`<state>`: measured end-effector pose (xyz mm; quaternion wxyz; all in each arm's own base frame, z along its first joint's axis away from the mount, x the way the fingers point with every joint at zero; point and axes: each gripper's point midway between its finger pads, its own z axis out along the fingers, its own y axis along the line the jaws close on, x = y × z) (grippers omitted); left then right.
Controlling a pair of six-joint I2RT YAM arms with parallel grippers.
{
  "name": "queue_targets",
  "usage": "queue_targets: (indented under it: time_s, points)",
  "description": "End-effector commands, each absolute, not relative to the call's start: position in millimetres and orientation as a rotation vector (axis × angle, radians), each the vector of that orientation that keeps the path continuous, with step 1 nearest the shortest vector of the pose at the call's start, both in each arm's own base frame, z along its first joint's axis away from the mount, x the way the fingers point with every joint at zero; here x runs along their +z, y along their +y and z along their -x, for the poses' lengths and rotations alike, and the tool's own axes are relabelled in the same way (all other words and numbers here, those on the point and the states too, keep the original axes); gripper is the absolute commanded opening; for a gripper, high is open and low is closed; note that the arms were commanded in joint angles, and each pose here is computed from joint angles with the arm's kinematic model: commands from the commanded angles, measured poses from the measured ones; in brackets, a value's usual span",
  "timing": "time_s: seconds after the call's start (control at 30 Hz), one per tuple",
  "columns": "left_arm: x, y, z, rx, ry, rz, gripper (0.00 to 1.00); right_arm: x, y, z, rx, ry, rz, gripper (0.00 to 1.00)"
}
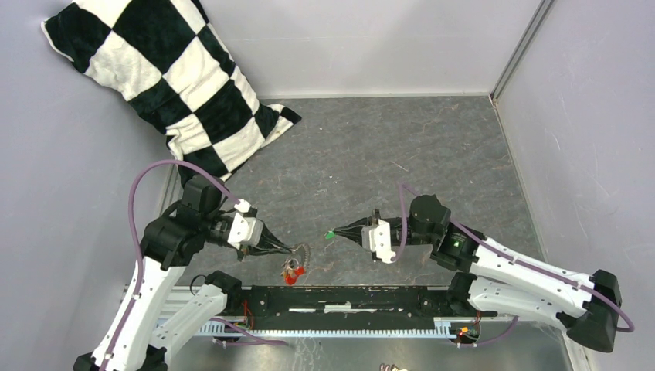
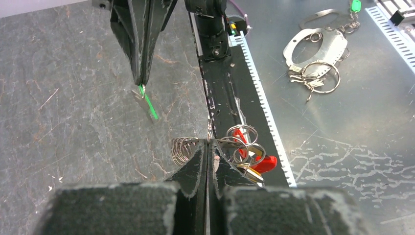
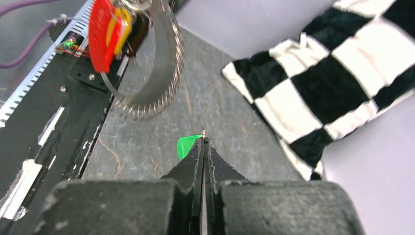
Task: Put the keys on the keyring
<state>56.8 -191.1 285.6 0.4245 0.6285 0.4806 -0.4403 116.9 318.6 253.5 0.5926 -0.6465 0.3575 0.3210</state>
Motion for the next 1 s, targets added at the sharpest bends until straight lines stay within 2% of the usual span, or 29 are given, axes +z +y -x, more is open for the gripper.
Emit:
queue_targets:
  time_s: [0.0, 0.3, 0.63, 0.73, 0.97]
  points:
    - [304.3, -197.1, -53.1, -1.173, 1.151, -1.545, 0.02, 304.2, 323.3, -101.8, 0.677, 0.646, 1.540, 0.01]
    - [303.7, -196.7, -52.3, -1.181, 1.165, -1.538, 0.02, 325.4, 338.1, -70.3, 0.744, 0.505, 1.644, 0.01]
    - [304.7, -197.0, -52.5, -1.188, 1.174, -1.535, 0.02, 325.7, 348.9, -61.2, 0.748, 0.490, 1.709, 0.01]
    - [302.0, -195.7, -54.8, -1.156, 1.184, -1.538, 0.02, 303.5, 345.3, -73.6, 0.708, 0.610, 1.721, 0.01]
    - [291.0, -191.2, -55.2, -1.102, 1.189, -1.576, 0.02, 201.1, 324.5, -103.6, 0.622, 0.931, 1.636, 0.00]
